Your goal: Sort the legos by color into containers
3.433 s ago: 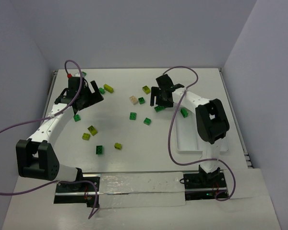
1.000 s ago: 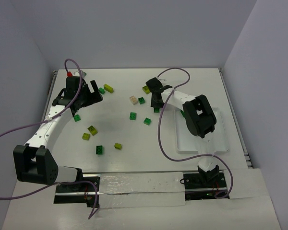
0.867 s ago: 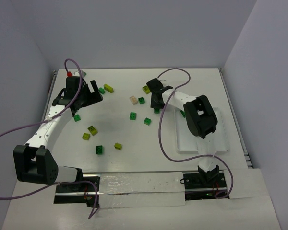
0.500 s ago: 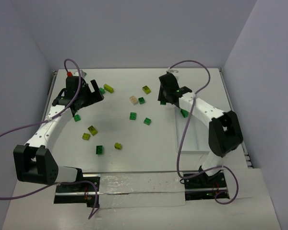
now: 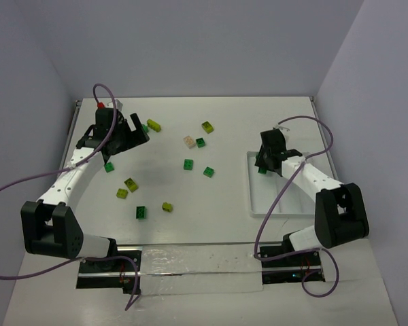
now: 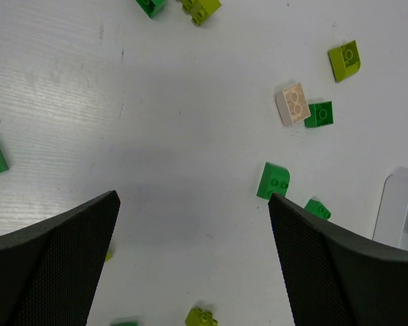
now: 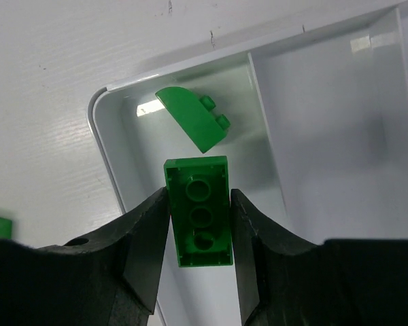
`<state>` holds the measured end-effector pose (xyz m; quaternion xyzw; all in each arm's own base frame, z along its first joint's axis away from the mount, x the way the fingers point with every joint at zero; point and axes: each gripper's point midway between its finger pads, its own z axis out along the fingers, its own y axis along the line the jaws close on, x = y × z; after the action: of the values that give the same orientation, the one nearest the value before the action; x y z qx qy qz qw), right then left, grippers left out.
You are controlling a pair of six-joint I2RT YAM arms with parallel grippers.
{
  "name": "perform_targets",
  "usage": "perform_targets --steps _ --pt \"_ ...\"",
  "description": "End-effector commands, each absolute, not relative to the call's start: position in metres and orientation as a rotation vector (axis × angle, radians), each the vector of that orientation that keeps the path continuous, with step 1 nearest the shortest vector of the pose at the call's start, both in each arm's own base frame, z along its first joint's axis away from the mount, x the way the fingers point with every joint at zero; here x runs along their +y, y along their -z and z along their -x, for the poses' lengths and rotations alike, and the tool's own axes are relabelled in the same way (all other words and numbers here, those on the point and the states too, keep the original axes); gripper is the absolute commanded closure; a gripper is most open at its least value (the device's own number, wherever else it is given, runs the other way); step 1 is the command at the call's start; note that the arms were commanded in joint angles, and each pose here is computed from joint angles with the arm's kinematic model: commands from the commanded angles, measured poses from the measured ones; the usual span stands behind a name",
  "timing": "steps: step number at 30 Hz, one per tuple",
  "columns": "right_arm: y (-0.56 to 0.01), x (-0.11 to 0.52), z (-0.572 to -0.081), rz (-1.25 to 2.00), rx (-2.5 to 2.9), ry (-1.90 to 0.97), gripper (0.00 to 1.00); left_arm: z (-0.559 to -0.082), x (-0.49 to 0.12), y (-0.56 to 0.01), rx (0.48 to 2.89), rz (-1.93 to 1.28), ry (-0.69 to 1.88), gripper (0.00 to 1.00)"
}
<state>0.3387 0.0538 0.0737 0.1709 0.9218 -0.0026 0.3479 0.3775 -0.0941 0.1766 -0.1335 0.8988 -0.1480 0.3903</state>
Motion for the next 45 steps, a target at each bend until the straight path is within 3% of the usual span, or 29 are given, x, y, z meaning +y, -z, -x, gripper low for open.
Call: perform_targets --steps 1,3,11,14,20,23,38,45 --pt "-0.084 0.061 -0.356 -0.441 2.333 -0.036 0.44 -0.384 -0.101 -0.191 2.230 0.323 0.414 0.01" --pt "-0.093 0.069 -0.358 -0.405 2.318 -0.021 0.36 -0.384 -0.100 -0.191 2.229 0.324 0.411 0.01" --pt "-0.132 0.157 -0.376 -0.128 2.288 -0.075 0.36 -0.384 -0.098 -0.193 2.226 0.335 0.398 0.01" --pt "-0.119 0.197 -0.369 0.007 2.348 -0.115 0.34 -0.382 -0.097 -0.193 2.228 0.333 0.393 0.01" --pt "-0.094 0.260 -0.351 0.175 2.450 -0.263 0.15 -0.381 -0.100 -0.189 2.235 0.331 0.411 0.01" --pt "-0.077 0.274 -0.348 0.214 2.510 -0.273 0.13 -0.381 -0.102 -0.189 2.235 0.332 0.413 0.01" --pt "-0.035 0.269 -0.363 -0.072 2.534 -0.088 0.12 -0.380 -0.102 -0.183 2.246 0.333 0.417 0.01" --pt "-0.032 0.255 -0.356 -0.149 2.508 -0.019 0.29 -0.380 -0.098 -0.183 2.245 0.329 0.388 0.01"
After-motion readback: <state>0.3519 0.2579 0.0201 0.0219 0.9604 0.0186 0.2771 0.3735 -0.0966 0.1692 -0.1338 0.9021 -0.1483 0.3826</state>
